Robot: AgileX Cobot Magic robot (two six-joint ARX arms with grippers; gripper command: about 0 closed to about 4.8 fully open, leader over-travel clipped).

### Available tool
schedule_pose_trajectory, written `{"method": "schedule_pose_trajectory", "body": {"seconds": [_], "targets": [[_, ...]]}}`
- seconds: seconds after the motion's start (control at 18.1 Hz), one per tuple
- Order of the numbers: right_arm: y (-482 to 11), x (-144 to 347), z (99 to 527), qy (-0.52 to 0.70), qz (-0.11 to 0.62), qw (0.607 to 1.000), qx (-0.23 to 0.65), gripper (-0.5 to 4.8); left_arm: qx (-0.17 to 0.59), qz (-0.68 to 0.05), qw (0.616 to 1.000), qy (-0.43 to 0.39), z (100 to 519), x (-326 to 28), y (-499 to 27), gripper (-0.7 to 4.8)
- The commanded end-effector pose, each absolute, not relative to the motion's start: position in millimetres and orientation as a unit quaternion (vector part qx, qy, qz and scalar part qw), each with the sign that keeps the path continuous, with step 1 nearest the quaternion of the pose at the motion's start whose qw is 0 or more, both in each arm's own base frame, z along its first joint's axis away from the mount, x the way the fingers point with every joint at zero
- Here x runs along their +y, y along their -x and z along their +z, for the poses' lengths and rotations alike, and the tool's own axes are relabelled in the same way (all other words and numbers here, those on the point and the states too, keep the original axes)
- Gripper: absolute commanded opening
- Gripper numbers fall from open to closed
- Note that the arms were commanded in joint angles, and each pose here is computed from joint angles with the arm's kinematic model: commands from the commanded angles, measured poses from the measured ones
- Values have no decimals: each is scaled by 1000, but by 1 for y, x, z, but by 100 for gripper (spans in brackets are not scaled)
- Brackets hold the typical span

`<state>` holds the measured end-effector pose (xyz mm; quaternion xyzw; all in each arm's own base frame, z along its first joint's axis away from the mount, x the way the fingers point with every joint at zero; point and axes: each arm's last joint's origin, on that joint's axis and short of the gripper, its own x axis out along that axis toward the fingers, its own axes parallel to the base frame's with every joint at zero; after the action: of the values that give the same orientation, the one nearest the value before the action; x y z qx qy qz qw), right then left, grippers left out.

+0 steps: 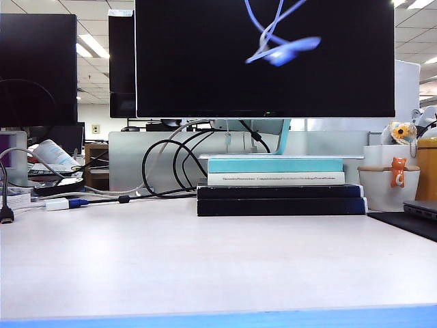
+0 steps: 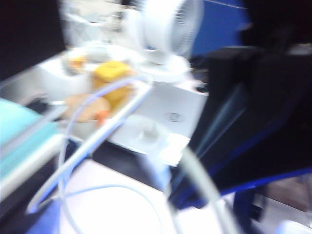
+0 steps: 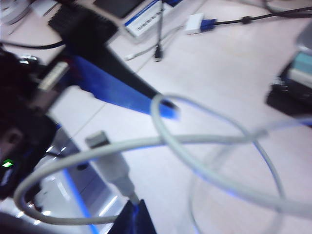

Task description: Unfold the white charging cable into a straight cable.

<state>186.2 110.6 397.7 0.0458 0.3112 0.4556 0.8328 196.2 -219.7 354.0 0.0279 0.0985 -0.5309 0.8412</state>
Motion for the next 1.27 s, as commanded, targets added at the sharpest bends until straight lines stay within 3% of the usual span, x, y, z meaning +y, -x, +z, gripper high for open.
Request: {"method": "schedule_pose_trajectory", "body": {"seconds": [0.06, 0.61, 0.89, 1.27], "targets": [[-185, 111, 401, -46, 459, 834, 304, -6, 85, -495, 864, -35, 357, -219, -198, 333], [-178, 110, 393, -33, 476, 809, 343, -6, 74, -337, 936, -62, 353, -217, -211, 329], [-170, 106, 384, -14, 478, 786, 392, -6, 52, -297, 953, -39, 353, -221, -217, 329], [-164, 104, 379, -7, 508, 755, 414, -6, 53, -206, 975, -70, 351, -216, -220, 329]]}}
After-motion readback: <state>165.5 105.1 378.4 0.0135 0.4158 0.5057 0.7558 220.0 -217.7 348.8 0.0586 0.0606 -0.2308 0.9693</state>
